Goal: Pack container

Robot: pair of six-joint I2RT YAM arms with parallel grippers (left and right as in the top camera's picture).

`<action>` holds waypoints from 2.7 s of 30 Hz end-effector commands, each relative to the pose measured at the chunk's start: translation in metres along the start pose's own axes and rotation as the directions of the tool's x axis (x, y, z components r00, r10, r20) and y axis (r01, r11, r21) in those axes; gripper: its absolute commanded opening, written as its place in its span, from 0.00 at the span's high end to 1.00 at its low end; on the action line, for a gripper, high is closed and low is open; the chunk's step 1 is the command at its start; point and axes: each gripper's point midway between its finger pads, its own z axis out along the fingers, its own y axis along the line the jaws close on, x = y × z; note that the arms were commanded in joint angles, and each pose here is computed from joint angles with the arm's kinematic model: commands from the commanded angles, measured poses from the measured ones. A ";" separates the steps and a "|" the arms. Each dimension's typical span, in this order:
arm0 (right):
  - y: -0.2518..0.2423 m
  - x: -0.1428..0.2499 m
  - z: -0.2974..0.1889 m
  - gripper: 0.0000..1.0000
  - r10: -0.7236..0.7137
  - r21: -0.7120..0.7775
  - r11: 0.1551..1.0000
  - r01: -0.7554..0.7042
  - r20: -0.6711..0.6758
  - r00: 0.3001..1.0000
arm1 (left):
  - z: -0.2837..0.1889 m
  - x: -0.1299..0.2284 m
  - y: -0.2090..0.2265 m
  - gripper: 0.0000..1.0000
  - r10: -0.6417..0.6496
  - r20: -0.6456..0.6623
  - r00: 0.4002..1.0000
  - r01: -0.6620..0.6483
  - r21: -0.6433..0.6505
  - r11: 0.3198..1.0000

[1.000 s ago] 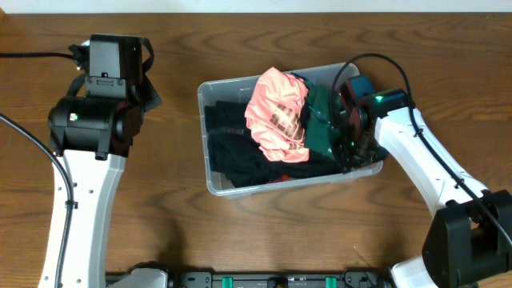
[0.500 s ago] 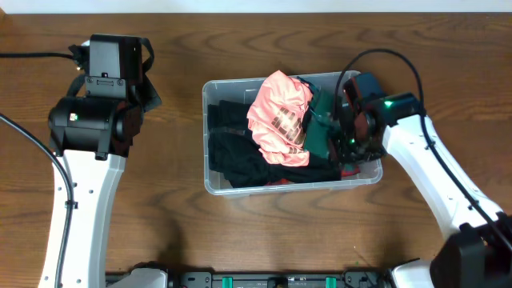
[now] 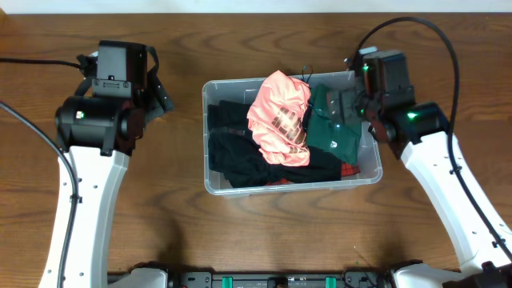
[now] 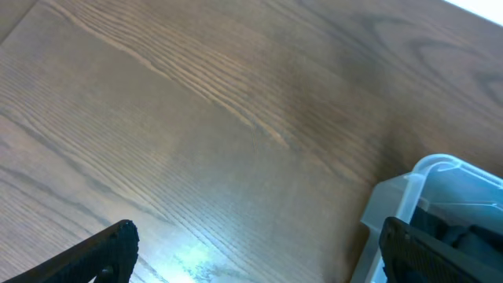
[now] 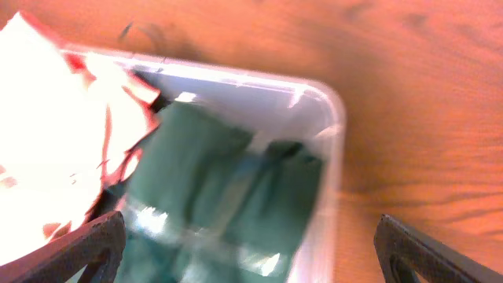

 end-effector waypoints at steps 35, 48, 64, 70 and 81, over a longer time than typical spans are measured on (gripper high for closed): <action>-0.062 0.153 -0.158 0.01 0.267 0.104 0.947 -0.305 0.278 0.923 | -0.052 0.163 0.104 0.02 -0.096 0.180 0.979 0.057 0.209 0.976; -0.063 0.186 -0.153 0.01 0.261 0.143 0.947 -0.288 0.181 0.948 | -0.050 0.170 0.107 0.02 -0.080 0.155 0.985 0.050 0.191 0.980; -0.077 0.143 -0.110 0.01 0.100 0.127 0.962 -0.243 0.665 0.740 | -0.050 0.170 0.107 0.02 -0.080 0.155 0.985 0.050 0.191 0.980; -0.078 0.148 -0.074 0.01 0.092 0.112 0.962 -0.248 0.722 0.686 | -0.050 0.170 0.107 0.02 -0.080 0.155 0.985 0.050 0.191 0.980; -0.075 0.149 -0.070 0.01 0.093 0.099 0.967 -0.235 0.720 0.688 | -0.050 0.170 0.107 0.02 -0.080 0.155 0.985 0.050 0.191 0.980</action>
